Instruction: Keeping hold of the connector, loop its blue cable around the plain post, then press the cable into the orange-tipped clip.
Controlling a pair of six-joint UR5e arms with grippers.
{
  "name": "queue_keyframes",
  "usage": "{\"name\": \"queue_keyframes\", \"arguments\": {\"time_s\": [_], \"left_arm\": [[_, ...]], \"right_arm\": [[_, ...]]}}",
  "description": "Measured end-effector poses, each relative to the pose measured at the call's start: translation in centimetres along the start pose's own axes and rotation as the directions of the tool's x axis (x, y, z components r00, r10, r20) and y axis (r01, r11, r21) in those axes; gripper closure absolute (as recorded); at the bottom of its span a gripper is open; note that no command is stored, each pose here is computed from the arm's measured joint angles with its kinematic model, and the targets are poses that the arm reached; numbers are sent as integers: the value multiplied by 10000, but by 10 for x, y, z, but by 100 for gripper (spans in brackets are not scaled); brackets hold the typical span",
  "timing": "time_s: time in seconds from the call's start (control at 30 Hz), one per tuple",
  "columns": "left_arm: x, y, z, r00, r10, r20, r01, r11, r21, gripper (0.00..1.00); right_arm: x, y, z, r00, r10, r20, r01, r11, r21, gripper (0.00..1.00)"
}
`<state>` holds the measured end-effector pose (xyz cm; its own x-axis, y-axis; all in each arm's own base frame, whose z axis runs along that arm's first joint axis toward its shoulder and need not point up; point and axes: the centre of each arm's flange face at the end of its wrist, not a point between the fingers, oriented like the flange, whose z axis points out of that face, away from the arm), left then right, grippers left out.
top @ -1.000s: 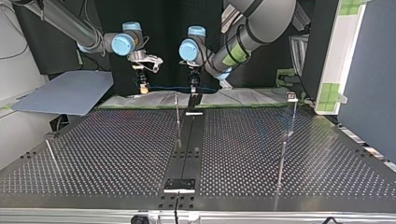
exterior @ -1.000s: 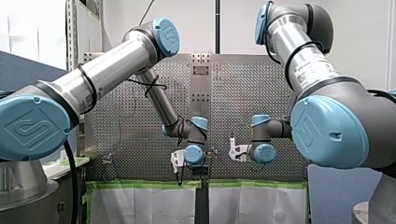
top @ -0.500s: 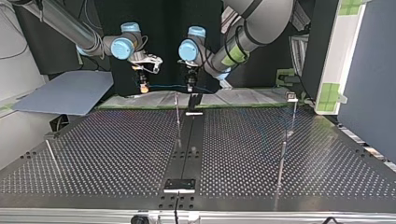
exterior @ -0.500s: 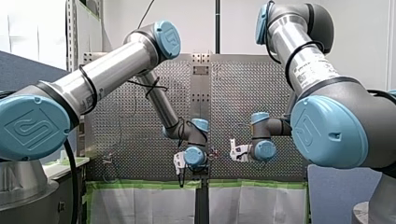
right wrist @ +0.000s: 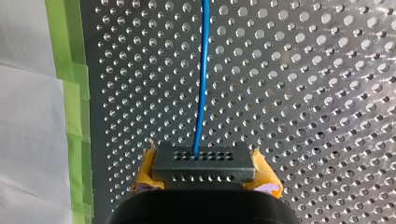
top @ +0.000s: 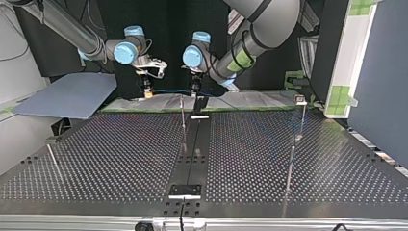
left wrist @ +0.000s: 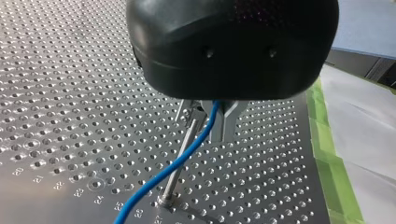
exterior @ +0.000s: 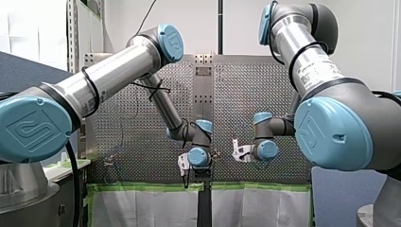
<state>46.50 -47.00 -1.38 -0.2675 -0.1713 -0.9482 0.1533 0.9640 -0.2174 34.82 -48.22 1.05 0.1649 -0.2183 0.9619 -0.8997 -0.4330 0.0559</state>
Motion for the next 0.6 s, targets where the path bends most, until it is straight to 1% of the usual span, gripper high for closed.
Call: {"name": "queue_keyframes", "arguments": {"time_s": [0.23,0.43,0.6], "left_arm": [[-6,1,8,10000,-74,66,74,10000,47,100],[0,4,19,9999,-40,-97,40,10000,-41,100],[-5,5,30,9997,-237,3,237,9997,-10,100]], "right_arm": [[1,2,2,10000,7,-30,-7,10000,-49,100],[4,3,4,10000,9,-39,-9,9999,-111,100],[4,5,5,10000,6,-38,-7,9999,-164,100]]}}
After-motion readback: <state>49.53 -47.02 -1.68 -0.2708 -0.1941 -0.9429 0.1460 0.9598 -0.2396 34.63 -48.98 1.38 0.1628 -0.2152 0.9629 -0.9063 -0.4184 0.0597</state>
